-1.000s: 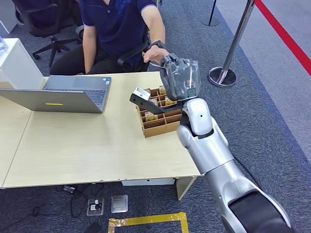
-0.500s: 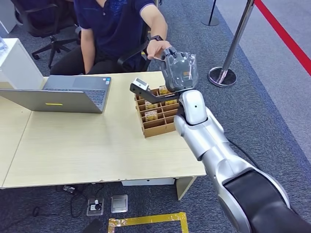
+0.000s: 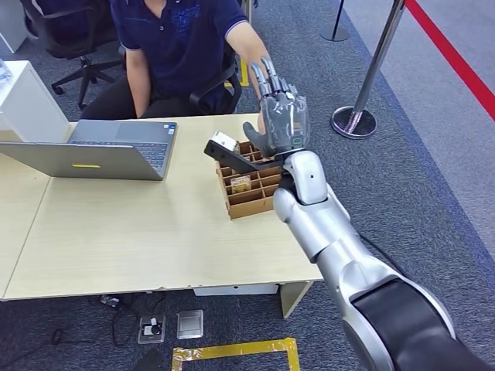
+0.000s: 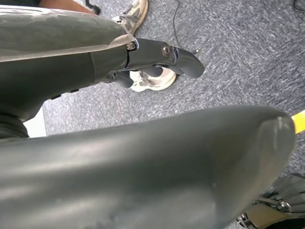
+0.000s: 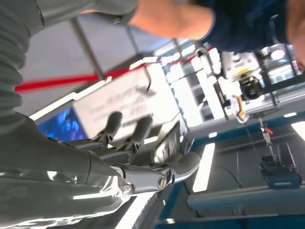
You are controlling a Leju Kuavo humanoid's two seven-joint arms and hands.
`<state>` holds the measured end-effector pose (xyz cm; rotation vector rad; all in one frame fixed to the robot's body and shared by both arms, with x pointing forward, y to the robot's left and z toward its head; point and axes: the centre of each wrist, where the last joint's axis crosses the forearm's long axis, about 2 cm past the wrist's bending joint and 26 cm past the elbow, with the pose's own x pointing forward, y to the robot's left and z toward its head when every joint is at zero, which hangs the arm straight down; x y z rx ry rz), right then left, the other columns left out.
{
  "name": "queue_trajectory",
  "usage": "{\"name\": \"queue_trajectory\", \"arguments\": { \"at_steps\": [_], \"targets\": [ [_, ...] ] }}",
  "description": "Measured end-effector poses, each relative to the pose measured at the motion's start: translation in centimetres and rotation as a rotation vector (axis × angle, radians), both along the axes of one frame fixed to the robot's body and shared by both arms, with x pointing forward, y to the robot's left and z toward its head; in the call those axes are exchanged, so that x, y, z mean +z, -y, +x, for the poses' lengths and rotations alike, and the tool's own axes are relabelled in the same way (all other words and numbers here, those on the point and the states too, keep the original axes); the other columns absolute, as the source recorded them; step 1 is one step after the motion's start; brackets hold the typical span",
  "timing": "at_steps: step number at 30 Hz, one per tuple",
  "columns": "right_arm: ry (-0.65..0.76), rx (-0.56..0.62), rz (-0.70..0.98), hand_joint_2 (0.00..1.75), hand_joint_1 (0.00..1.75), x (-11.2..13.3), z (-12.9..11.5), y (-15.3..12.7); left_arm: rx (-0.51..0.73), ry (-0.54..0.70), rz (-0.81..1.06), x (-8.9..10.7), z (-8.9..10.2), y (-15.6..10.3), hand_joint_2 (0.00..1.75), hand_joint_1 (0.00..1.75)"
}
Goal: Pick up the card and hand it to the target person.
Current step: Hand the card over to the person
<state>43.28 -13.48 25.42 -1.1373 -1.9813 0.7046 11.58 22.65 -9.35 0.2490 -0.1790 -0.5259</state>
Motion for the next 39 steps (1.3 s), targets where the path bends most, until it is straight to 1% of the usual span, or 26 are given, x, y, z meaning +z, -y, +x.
{"name": "queue_trajectory", "arguments": {
  "at_steps": [3, 6, 9, 13, 16, 19, 22, 25, 29, 31, 34, 36, 39],
  "targets": [
    [-0.071, 0.162, 0.163, 1.75, 0.0, -0.9, -1.3, 0.5, -0.002, -0.002, -0.007, -0.1, -0.4, 0.0, 0.0, 0.0],
    [-0.143, 0.369, 0.396, 1.75, 0.0, -2.3, -3.1, 2.1, -0.004, -0.012, -0.015, -0.3, -1.2, 0.0, 0.0, 0.0],
    [-0.203, 0.528, 0.612, 1.75, 0.0, -4.3, -5.1, 5.1, 0.001, -0.021, -0.023, -0.5, -2.0, 0.0, 0.0, 0.0],
    [-0.227, 0.676, 0.831, 1.75, 0.0, -7.9, -9.0, 10.7, 0.006, -0.018, -0.038, -0.7, -3.0, -0.1, 0.0, 0.0],
    [-0.204, 0.716, 0.916, 1.75, 0.0, -9.8, -12.1, 14.5, 0.007, -0.009, -0.051, -0.8, -3.3, -0.4, 0.0, 0.0],
    [-0.175, 0.72, 0.997, 1.75, 0.0, -11.0, -15.1, 18.2, 0.002, 0.0, -0.062, -0.9, -3.3, -0.9, 0.0, 0.0],
    [-0.153, 0.684, 1.071, 1.75, 0.0, -12.4, -18.4, 21.7, -0.011, 0.002, -0.065, -0.9, -3.3, -1.2, 0.0, 0.0],
    [-0.166, 0.606, 1.1, 1.75, 0.0, -13.3, -21.4, 24.8, -0.031, 0.001, -0.057, -0.9, -3.2, -1.4, 0.0, 0.0],
    [-0.244, 0.523, 1.102, 0.0, 0.0, -14.8, -24.5, 27.6, -0.036, 0.0, -0.048, -0.9, -3.2, -1.6, 0.0, 0.0],
    [-0.308, 0.504, 1.099, 0.0, 0.0, -16.0, -25.2, 28.5, -0.028, 0.004, -0.046, -0.9, -3.3, -1.6, 0.0, 0.0],
    [-0.443, 0.434, 1.13, 0.0, 0.0, -19.3, -25.8, 29.7, -0.019, 0.007, -0.046, -1.0, -3.5, -1.6, 0.0, 0.0],
    [-0.527, 0.336, 1.168, 0.0, 0.0, -22.1, -26.2, 30.6, -0.019, 0.002, -0.045, -1.0, -3.6, -1.6, 0.0, 0.0],
    [-0.699, 0.117, 1.224, 0.0, 0.0, -26.6, -27.7, 31.8, -0.019, -0.015, -0.043, -1.0, -3.7, -1.6, 0.0, 0.0]
  ]
}}
